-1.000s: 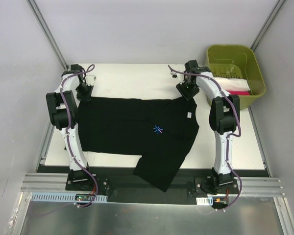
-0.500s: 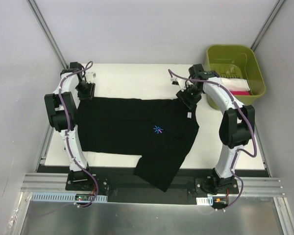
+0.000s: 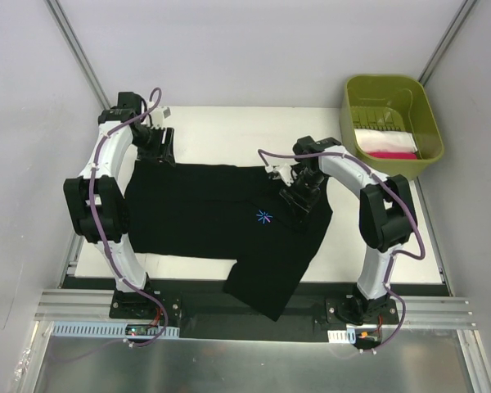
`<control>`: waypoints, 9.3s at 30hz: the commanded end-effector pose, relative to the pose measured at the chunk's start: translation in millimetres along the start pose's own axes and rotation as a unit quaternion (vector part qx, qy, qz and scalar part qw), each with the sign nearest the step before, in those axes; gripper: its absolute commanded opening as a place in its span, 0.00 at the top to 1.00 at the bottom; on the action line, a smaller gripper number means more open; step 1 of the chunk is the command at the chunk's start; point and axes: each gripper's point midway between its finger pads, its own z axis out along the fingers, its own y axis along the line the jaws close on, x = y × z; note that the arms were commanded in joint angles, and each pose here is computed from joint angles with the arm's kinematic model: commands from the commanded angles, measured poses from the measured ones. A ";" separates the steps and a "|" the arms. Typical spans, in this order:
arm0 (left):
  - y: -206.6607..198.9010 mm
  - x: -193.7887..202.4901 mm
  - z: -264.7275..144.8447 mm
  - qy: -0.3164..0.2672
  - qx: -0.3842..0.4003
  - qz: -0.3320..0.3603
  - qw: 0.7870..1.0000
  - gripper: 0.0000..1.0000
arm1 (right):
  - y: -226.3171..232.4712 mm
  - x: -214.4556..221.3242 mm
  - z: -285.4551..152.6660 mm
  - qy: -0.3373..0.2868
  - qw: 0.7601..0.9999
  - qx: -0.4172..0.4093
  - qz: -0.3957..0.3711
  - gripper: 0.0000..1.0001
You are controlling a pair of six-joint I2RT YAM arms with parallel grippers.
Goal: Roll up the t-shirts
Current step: Fold the T-shirt at the center of the board.
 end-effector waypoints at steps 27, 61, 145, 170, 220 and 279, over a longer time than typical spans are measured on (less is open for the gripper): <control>5.8 27.4 76.8 0.102 0.061 -0.099 0.988 1.00 | -85.7 -24.7 -18.3 -0.007 0.995 0.086 0.056 0.74; -134.1 -94.0 1.5 -0.116 0.332 0.119 0.928 0.36 | -122.4 -51.7 -108.7 -0.189 0.951 0.172 0.174 0.55; -308.3 -54.9 175.4 -0.016 0.343 0.169 0.924 0.43 | -63.2 4.4 -54.3 -0.154 0.937 -0.037 0.310 0.37; -294.6 -34.9 234.7 0.010 0.287 0.151 0.946 0.67 | -61.6 9.1 -40.5 -0.128 0.944 -0.032 0.302 0.37; -299.7 -49.8 120.2 0.008 0.459 0.104 0.882 1.00 | -23.8 -37.1 -52.4 -0.118 0.969 -0.013 0.217 0.99; -222.4 6.8 30.0 0.010 0.511 0.025 0.859 0.62 | 28.1 -28.1 -71.0 -0.061 0.987 -0.006 0.150 0.65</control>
